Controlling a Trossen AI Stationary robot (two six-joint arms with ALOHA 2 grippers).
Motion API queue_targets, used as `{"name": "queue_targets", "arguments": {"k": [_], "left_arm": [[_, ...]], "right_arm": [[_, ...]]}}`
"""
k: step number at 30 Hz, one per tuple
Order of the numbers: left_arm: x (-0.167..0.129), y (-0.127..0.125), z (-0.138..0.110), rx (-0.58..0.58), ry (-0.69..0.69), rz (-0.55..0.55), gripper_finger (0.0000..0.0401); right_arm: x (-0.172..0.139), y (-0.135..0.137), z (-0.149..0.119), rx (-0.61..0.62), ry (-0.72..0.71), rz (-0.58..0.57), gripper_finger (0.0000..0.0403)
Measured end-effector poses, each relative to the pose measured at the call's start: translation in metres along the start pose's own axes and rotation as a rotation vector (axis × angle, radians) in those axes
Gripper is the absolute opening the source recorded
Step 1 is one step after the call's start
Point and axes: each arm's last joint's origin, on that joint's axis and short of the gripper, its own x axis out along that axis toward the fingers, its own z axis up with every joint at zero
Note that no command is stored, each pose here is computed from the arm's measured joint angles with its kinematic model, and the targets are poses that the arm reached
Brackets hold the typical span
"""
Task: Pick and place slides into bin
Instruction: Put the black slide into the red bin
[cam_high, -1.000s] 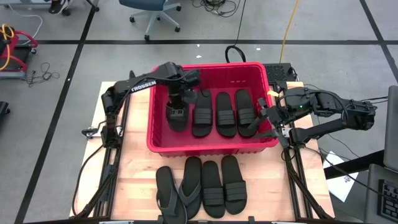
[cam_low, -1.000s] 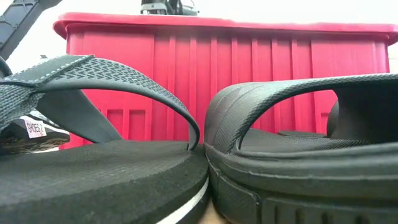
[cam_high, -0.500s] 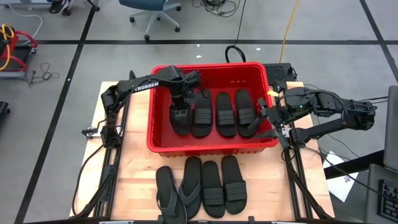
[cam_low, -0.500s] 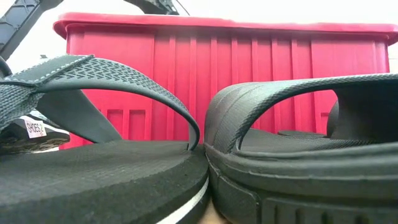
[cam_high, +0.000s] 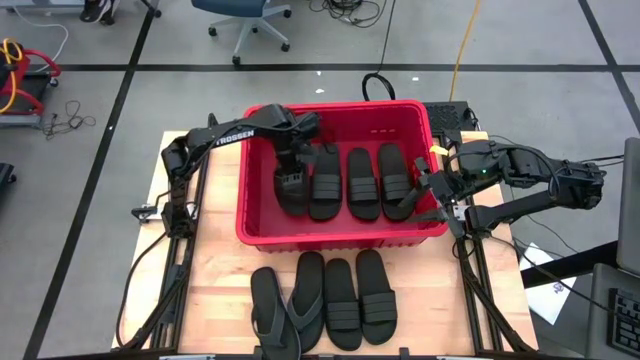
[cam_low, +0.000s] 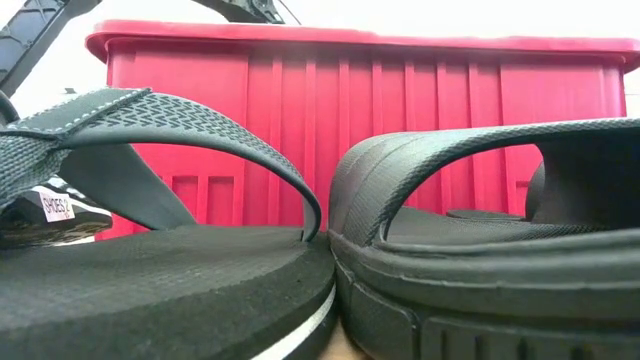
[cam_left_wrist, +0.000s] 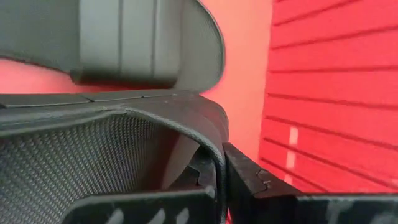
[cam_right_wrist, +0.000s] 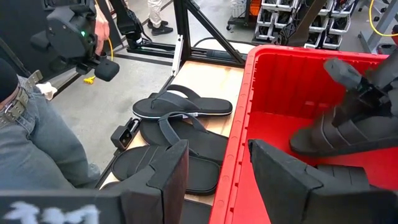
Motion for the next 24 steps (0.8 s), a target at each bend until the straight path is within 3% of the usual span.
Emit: {"name": "queue_targets", "arguments": {"k": [7, 24], "left_arm": [[0.018, 0.008, -0.006, -0.044, 0.030, 0.000, 0.0003], [0.018, 0.010, -0.005, -0.049, 0.029, 0.057, 0.0010]], "right_arm": [[0.000, 0.000, 0.000, -0.001, 0.000, 0.000, 0.0164], [0.000, 0.000, 0.000, 0.000, 0.000, 0.001, 0.0164]]}}
